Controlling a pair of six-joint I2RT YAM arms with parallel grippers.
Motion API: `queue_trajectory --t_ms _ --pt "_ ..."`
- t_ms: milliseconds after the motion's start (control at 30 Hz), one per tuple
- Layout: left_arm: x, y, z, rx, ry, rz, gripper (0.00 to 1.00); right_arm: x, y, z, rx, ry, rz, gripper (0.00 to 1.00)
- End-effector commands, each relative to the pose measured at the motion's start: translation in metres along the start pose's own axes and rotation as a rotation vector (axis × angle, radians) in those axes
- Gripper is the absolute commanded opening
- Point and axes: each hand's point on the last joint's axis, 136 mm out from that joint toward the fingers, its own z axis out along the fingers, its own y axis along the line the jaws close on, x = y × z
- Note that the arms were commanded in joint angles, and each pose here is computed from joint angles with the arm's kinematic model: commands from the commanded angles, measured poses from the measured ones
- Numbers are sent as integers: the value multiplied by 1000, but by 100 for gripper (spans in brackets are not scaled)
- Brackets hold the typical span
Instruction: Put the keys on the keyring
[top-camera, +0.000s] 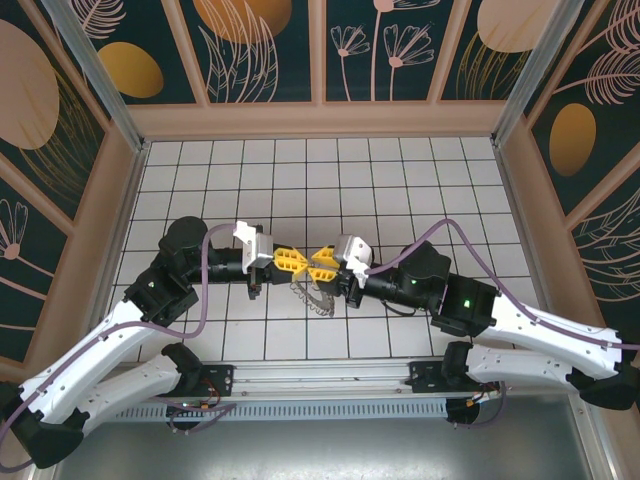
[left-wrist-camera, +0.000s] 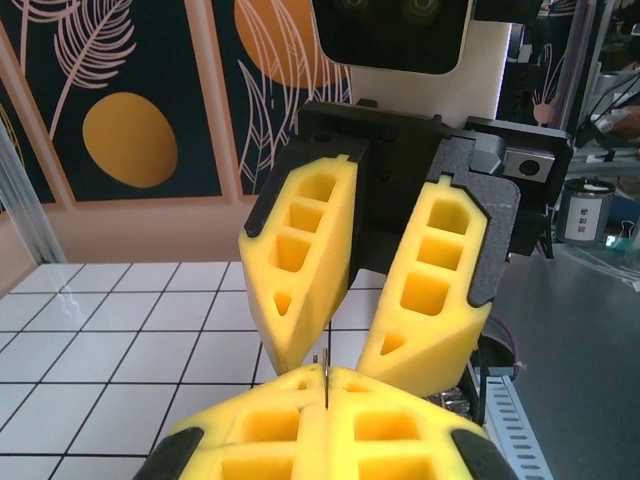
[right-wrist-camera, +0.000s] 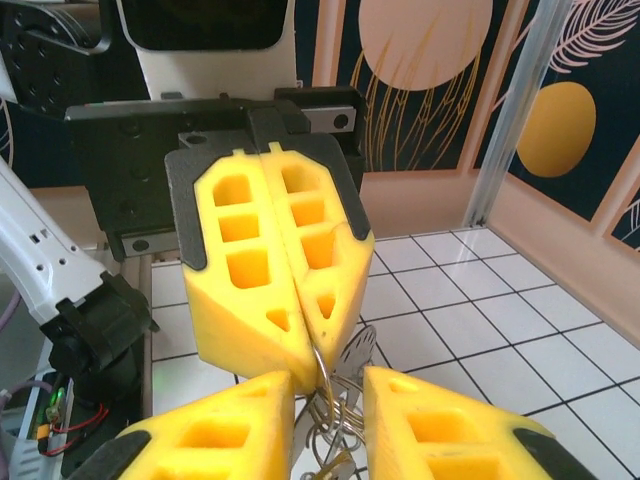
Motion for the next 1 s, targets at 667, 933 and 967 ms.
queue_trajectory --t_ms 667,933,967 --pt "7 19 -2 -111 125 27 6 -1 -17 -1 84 90 -89 0" --pt "30 40 -3 -188 287 33 23 9 -23 12 102 216 -142 0" --pt "32 41 -3 -191 300 34 23 9 -23 13 102 221 -146 0"
